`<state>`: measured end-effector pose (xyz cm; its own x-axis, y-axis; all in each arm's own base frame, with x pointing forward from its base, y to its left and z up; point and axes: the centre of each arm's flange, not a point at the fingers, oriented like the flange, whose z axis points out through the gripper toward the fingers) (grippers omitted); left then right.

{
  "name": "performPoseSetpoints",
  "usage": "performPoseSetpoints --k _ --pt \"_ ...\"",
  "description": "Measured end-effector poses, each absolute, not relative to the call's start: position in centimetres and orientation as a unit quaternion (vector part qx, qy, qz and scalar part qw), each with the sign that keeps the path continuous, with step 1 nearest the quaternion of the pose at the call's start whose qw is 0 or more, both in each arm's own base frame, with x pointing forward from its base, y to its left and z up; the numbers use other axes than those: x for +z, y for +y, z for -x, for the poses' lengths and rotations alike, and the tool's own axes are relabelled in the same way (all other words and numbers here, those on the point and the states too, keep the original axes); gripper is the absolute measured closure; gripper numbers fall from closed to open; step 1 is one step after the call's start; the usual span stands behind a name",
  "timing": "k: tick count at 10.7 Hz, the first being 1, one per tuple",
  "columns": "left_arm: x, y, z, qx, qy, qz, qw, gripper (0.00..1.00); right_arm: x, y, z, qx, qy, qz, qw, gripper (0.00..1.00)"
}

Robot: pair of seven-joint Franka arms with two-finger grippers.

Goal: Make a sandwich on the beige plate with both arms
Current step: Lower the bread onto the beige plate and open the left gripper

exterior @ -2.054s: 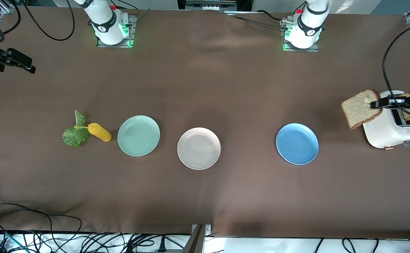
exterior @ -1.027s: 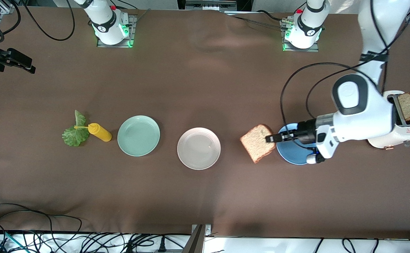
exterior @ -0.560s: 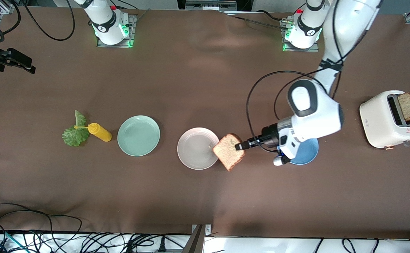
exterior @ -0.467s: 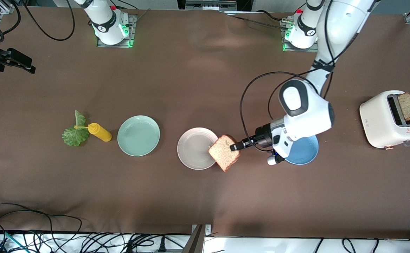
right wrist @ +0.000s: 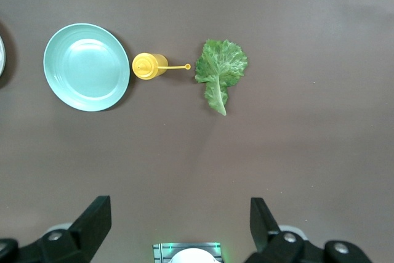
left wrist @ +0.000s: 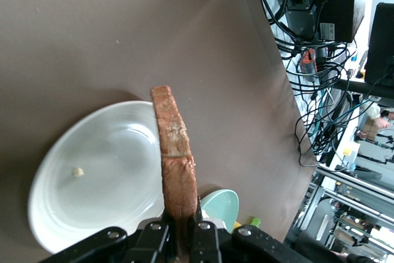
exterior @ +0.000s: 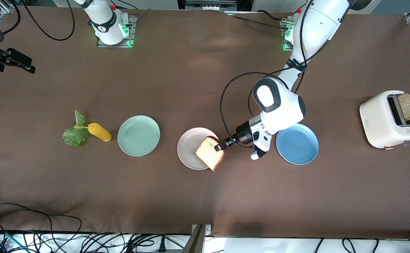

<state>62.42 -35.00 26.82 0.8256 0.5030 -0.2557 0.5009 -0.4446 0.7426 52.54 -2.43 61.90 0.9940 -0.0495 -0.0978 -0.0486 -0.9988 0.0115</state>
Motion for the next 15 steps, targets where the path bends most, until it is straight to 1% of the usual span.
performPoseSetpoints --k 3,6,7,11,12,13,15 --pt "25.3 -37.4 -60.8 -0.002 0.297 -0.853 0.430 0.91 61.9 -2.4 -52.5 -0.049 -0.025 -0.998 0.005 0.00" --pt "23.4 -38.0 -60.6 -0.006 0.304 -0.853 0.424 0.90 62.0 -2.6 -52.5 -0.048 -0.027 -0.998 0.004 0.00" --pt "23.3 -38.2 -60.7 -0.008 0.308 -0.851 0.426 0.81 62.0 -2.6 -52.5 -0.048 -0.027 -0.998 0.004 0.00" --pt "23.6 -37.3 -61.5 0.000 0.321 -0.843 0.431 0.27 62.0 -2.6 -52.6 -0.048 -0.026 -0.998 0.004 0.00" --pt "23.7 -36.5 -62.0 0.004 0.327 -0.841 0.430 0.11 62.0 -2.6 -52.6 -0.048 -0.026 -0.998 0.004 0.00" --pt "23.7 -35.4 -62.6 0.008 0.335 -0.839 0.430 0.00 62.0 -2.6 -52.6 -0.048 -0.026 -0.998 0.004 0.00" --pt "23.7 -33.2 -63.8 0.016 0.350 -0.833 0.429 0.00 62.0 -2.6 -52.6 -0.048 -0.026 -0.999 0.004 0.00"
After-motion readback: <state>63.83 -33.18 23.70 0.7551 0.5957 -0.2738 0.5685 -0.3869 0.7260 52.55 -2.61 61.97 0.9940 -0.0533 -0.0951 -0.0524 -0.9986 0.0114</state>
